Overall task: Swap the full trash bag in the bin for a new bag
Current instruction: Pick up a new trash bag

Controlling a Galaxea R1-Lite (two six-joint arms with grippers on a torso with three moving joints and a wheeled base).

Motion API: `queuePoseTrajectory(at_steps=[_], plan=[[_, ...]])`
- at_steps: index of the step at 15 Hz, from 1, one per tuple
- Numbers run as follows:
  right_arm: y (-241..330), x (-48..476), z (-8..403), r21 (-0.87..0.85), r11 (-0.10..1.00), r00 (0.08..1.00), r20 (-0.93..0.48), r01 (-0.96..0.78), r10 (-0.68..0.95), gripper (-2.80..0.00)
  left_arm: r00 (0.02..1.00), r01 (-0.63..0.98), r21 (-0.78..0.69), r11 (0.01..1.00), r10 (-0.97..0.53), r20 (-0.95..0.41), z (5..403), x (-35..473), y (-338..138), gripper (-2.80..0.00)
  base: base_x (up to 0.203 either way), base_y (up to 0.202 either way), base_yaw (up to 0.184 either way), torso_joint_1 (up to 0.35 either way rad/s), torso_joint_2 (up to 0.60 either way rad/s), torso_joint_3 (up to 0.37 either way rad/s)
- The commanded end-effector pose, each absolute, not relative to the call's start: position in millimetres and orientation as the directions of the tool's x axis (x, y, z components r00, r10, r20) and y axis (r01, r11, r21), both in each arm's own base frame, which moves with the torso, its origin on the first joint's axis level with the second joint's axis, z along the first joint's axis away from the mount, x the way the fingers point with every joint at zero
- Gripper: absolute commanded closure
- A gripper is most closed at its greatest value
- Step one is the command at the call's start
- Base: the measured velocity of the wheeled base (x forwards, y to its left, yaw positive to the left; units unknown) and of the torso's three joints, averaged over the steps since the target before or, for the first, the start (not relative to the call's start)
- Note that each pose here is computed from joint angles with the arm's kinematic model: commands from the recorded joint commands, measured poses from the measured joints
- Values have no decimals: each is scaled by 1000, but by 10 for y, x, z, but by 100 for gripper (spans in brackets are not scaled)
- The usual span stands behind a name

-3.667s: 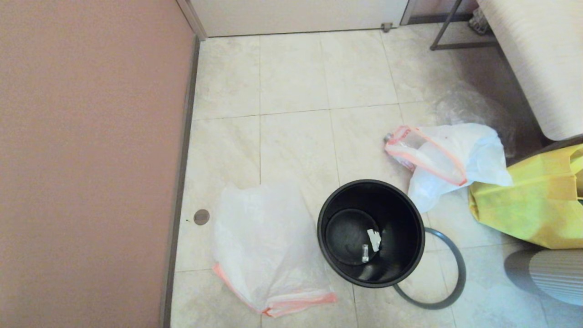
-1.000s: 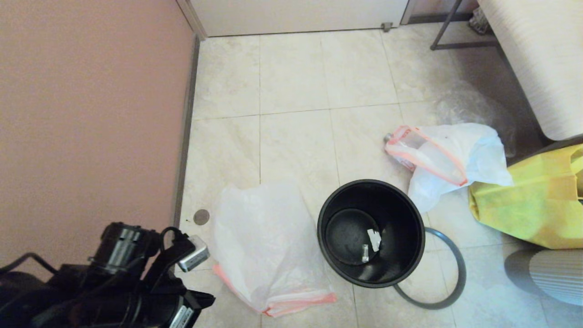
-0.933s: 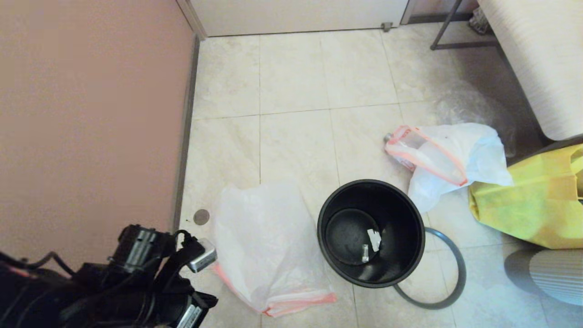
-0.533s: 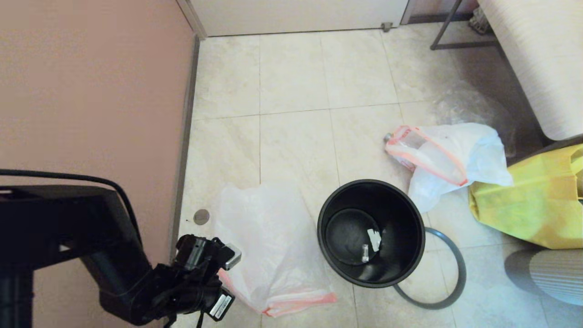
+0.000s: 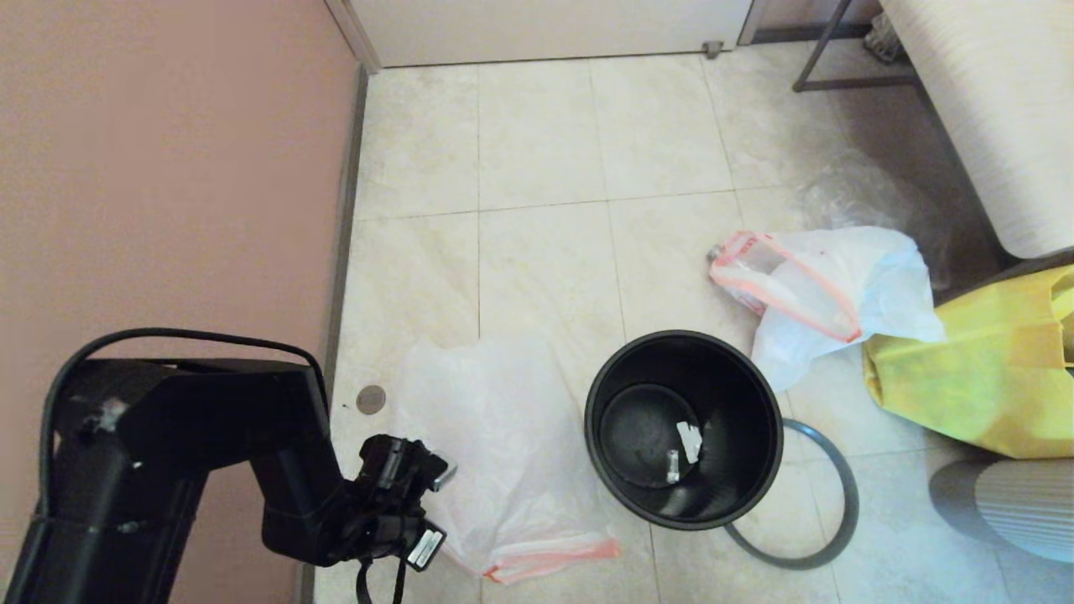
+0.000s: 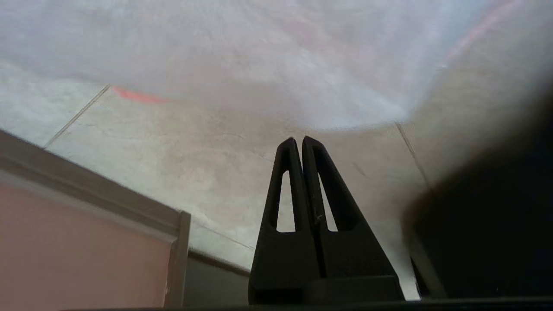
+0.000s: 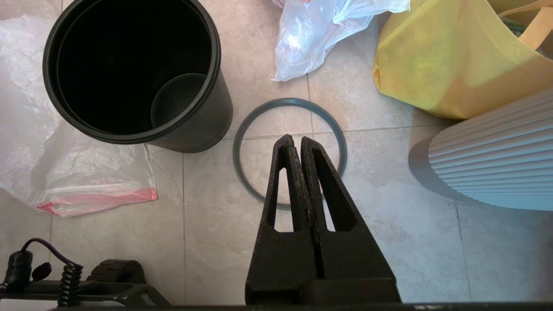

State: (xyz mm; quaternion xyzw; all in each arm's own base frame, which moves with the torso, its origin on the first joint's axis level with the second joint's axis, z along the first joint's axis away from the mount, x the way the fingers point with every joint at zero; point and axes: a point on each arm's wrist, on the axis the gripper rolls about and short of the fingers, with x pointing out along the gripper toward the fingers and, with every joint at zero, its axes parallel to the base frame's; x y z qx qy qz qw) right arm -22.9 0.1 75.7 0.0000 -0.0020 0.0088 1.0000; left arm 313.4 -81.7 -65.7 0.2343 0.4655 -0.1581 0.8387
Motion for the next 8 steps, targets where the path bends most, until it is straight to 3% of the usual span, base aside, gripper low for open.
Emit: queuePoseTrajectory(at_steps=[1, 8], plan=[[1, -228, 758, 0, 1000, 1000, 3, -18, 18, 0, 506, 475, 239, 847, -41, -861, -768, 3187, -782, 0, 0, 0, 0, 0, 0, 0], [1, -228, 758, 0, 1000, 1000, 3, -18, 18, 0, 552, 472, 265, 841, -48, -832, -716, 3452, -806, 0, 0, 0, 0, 0, 0, 0]])
